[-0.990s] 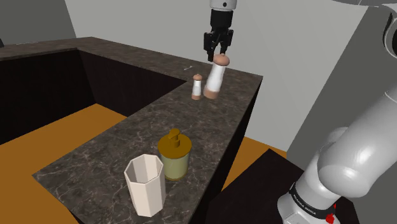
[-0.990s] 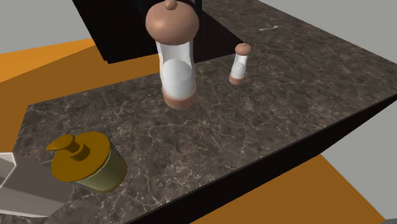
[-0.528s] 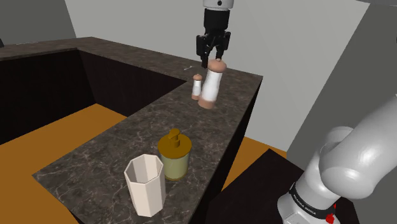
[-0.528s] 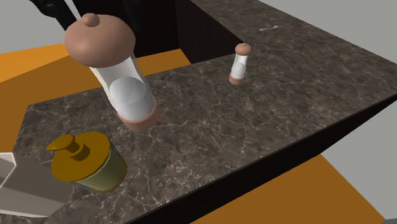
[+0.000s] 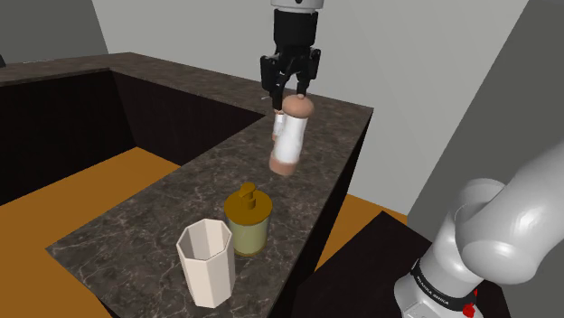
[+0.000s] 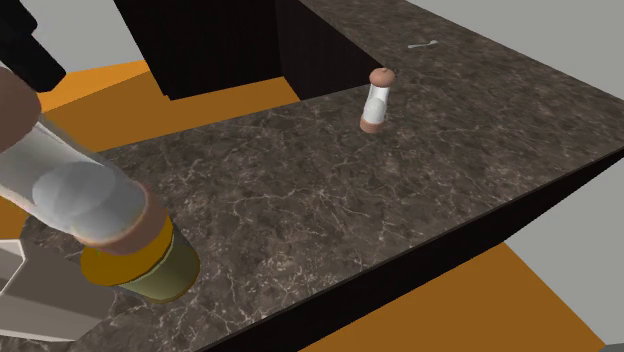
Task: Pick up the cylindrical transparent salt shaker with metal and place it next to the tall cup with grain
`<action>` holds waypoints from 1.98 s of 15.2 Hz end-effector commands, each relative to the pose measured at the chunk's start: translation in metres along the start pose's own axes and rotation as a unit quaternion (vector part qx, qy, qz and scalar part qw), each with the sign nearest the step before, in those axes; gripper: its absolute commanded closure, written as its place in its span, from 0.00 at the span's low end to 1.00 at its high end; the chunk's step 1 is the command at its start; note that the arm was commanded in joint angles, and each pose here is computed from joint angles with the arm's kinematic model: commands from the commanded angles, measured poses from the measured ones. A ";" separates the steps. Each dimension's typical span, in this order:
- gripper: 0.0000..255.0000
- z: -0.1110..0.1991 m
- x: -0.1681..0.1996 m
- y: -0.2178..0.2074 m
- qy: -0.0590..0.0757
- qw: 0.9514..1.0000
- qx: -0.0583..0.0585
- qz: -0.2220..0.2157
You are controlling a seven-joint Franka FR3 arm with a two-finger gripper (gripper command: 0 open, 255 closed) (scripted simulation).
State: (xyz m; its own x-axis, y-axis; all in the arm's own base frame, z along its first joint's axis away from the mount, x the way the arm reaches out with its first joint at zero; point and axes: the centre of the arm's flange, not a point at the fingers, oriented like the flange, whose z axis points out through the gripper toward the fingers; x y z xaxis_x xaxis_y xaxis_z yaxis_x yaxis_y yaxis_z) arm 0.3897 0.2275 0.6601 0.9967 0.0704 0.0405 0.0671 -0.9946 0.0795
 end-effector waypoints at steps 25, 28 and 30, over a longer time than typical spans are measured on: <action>1.00 -0.001 -0.135 -0.252 0.000 1.000 0.000 0.001; 1.00 0.015 -0.136 -0.253 0.000 1.000 0.000 0.001; 1.00 0.026 -0.136 -0.254 0.000 1.000 0.000 0.001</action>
State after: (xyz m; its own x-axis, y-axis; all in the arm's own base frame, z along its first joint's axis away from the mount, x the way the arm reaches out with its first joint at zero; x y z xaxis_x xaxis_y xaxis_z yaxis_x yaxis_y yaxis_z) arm 0.2374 0.4681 0.6150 0.9968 0.0688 0.0404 0.0654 -0.9946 0.0801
